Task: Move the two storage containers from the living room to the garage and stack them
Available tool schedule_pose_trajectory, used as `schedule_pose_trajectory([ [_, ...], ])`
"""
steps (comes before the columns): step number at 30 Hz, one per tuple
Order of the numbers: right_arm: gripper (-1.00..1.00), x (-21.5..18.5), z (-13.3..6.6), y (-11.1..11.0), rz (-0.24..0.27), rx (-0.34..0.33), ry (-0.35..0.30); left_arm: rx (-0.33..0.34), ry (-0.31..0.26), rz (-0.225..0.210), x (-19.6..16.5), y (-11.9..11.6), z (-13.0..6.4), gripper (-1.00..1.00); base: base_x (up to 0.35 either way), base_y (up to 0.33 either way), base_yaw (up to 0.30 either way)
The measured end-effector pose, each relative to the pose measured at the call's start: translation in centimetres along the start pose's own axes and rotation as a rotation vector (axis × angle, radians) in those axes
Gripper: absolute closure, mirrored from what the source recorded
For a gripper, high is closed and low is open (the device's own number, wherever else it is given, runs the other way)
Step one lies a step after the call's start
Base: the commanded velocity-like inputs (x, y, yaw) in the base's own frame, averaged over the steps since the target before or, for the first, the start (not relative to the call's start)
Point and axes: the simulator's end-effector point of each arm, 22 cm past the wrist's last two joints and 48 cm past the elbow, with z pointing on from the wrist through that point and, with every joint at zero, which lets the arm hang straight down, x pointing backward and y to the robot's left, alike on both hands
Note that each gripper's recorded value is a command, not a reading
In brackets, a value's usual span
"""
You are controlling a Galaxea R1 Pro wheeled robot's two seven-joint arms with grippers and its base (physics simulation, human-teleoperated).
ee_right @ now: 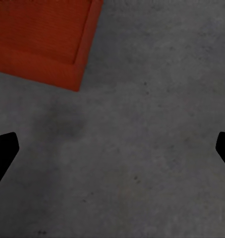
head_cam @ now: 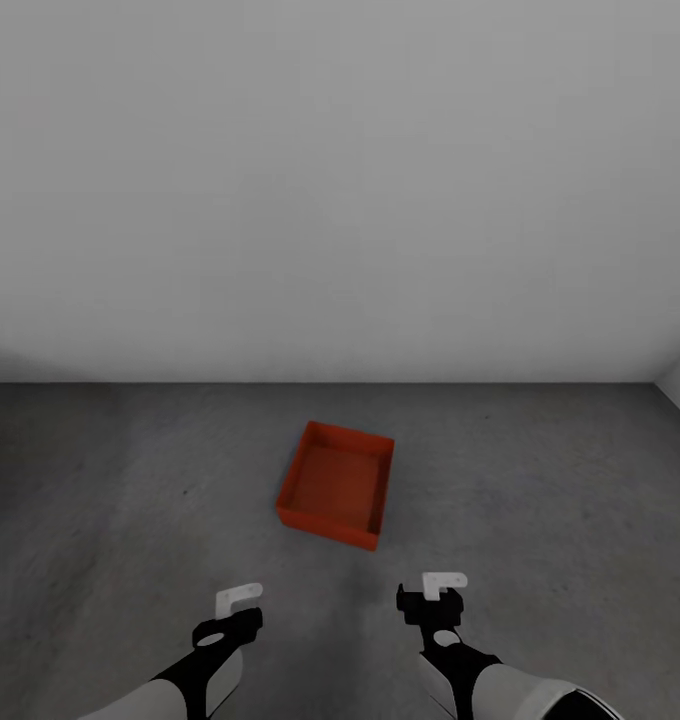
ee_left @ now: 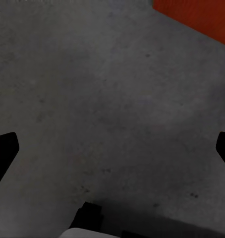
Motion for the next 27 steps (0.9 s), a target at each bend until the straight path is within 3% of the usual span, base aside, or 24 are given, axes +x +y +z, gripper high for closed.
schedule_pose_trajectory([
  [3, -1.00, 0.1, 0.2, -0.9, -0.005, 0.011, 0.002, -0.003, 0.000, -0.001, 0.0, 0.2, 0.1, -1.00, 0.000, 0.000, 0.000],
  [5, -1.00, 0.4, 0.7, -4.3, -0.020, 0.051, 0.006, -0.015, 0.000, 0.001, -0.1, 1.1, 0.2, -1.00, 0.000, 0.000, 0.000],
  [6, -1.00, 0.5, 1.0, -6.9, -0.029, 0.084, 0.010, -0.032, -0.001, 0.003, -0.3, 2.4, 0.5, -1.00, 0.000, 0.000, 0.000],
  [9, -1.00, 0.9, 1.4, -12.1, -0.062, 0.145, 0.024, -0.086, 0.003, 0.012, -0.5, 6.6, 1.0, -1.00, 0.000, 0.000, 0.000],
  [11, -1.00, 1.7, 1.4, -15.7, -0.087, 0.189, 0.059, -0.139, 0.052, 0.024, 1.6, 10.5, 1.1, -1.00, 0.000, 0.000, 0.000],
  [14, -1.00, 3.0, 1.2, -18.0, -0.113, 0.217, 0.113, -0.181, 0.087, 0.029, 3.1, 13.7, 1.0, -1.00, 0.000, 0.000, 0.000],
  [18, -1.00, 15.1, -3.2, -18.9, -0.167, 0.214, 0.353, -0.195, 0.104, 0.029, 4.0, 15.0, 0.9, -1.00, 0.000, 0.000, 0.000],
  [19, -1.00, 16.6, -3.9, -18.8, -0.176, 0.210, 0.380, -0.196, 0.105, 0.029, 4.2, 15.0, 0.8, -1.00, 0.000, 0.000, 0.000],
  [21, -1.00, 22.9, -7.4, -18.7, -0.200, 0.195, 0.486, -0.196, 0.125, 0.031, 5.6, 15.2, 0.6, -1.00, 0.000, 0.000, 0.000],
  [27, -1.00, 31.4, -13.5, -18.0, -0.225, 0.143, 0.618, -0.197, 0.179, 0.044, 9.8, 15.6, -0.5, -1.00, 0.000, 0.000, 0.000],
])
